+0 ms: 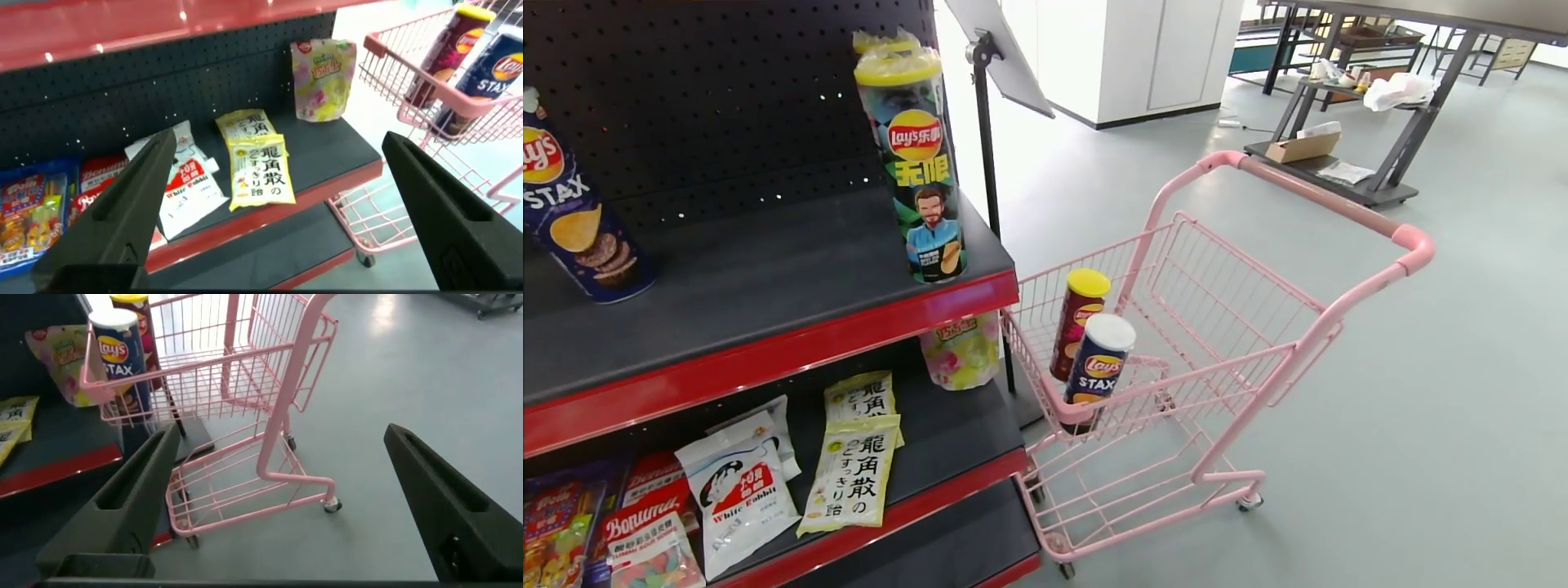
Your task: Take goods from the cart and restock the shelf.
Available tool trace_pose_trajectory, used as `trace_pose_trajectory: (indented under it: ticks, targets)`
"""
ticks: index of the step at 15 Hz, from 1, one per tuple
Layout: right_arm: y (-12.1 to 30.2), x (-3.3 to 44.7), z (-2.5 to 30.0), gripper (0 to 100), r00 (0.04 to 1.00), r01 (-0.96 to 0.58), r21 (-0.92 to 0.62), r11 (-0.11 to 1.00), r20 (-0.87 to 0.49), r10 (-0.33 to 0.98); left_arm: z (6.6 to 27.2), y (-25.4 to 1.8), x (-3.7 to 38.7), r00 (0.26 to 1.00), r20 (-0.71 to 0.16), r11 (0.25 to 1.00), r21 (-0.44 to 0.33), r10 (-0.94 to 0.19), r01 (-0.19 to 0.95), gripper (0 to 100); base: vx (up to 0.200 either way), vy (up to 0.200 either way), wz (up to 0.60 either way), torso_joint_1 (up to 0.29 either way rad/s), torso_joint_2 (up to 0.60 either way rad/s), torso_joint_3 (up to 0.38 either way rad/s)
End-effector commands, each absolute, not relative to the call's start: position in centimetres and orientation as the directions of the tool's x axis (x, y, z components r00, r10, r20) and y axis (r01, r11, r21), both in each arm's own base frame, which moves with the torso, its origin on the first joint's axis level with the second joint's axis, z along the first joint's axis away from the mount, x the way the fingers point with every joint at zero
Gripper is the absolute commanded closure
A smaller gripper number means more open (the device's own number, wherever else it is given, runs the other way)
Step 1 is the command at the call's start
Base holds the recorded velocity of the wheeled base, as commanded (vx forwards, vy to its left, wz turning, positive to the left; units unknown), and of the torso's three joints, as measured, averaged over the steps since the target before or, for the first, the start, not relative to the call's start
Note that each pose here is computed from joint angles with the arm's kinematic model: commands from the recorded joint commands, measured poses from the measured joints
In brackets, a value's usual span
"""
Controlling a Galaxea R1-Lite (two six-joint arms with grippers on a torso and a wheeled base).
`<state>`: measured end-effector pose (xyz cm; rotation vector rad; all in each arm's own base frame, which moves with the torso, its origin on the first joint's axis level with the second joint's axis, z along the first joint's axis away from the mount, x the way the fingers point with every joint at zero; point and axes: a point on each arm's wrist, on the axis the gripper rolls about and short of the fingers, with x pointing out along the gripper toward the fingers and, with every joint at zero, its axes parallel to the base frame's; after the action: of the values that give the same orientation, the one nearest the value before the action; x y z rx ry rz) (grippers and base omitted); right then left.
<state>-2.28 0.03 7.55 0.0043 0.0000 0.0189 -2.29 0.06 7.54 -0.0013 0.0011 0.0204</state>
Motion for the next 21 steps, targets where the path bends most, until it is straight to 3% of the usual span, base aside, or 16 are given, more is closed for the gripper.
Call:
trace_pose_trajectory:
  ticks: [1,8,9,10,11,13,17,21]
  targets:
    - [0.0,-2.3,7.5,0,1.000,-0.020,0.005,1.000,0.000,0.020,7.6,0.1,-2.3,1.000,-0.002,1.000,-0.001,0.021,-0.021,0,0.000,0.000,0.00,-0.207,0.55,0.344]
    - [0.1,-2.1,8.1,0,0.998,-0.057,-0.019,0.998,-0.017,0.057,7.6,0.1,-2.3,1.000,-0.002,1.000,-0.001,0.020,-0.020,0,0.000,0.000,0.00,-0.120,0.35,0.223]
    - [0.2,-1.3,14.2,0,0.986,-0.163,0.029,0.986,-0.015,0.163,7.5,0.1,-2.3,1.000,-0.003,1.000,-0.001,0.021,-0.021,0,0.000,0.000,0.00,0.000,0.00,0.000]
    - [0.4,1.8,19.8,0,0.980,-0.177,0.155,0.972,-0.065,0.189,7.6,0.1,-2.3,1.000,-0.002,1.000,-0.001,0.020,-0.020,0,0.000,0.000,0.00,0.000,0.00,0.000]
    - [0.7,4.7,22.6,0,0.969,-0.197,0.212,0.957,-0.107,0.223,7.6,0.1,-2.3,1.000,-0.002,1.000,-0.001,0.021,-0.021,0,0.000,0.000,0.00,0.000,0.00,0.000]
    - [2.5,9.4,22.9,0,0.884,-0.413,0.179,0.893,-0.158,0.440,7.5,0.1,-2.3,1.000,-0.003,1.000,-0.001,0.021,-0.021,0,0.000,0.000,0.00,0.000,0.00,0.000]
    - [6.0,18.7,17.1,0,0.793,-0.515,0.213,0.831,-0.250,0.555,7.6,0.1,-2.3,1.000,-0.002,1.000,-0.001,0.021,-0.021,0,0.000,0.000,0.00,0.000,0.00,0.000]
    - [8.7,23.9,14.1,0,0.713,-0.591,0.239,0.771,-0.294,0.637,7.6,0.1,-2.3,1.000,-0.002,1.000,-0.001,0.020,-0.020,0,0.000,0.000,0.00,0.000,0.00,0.000]
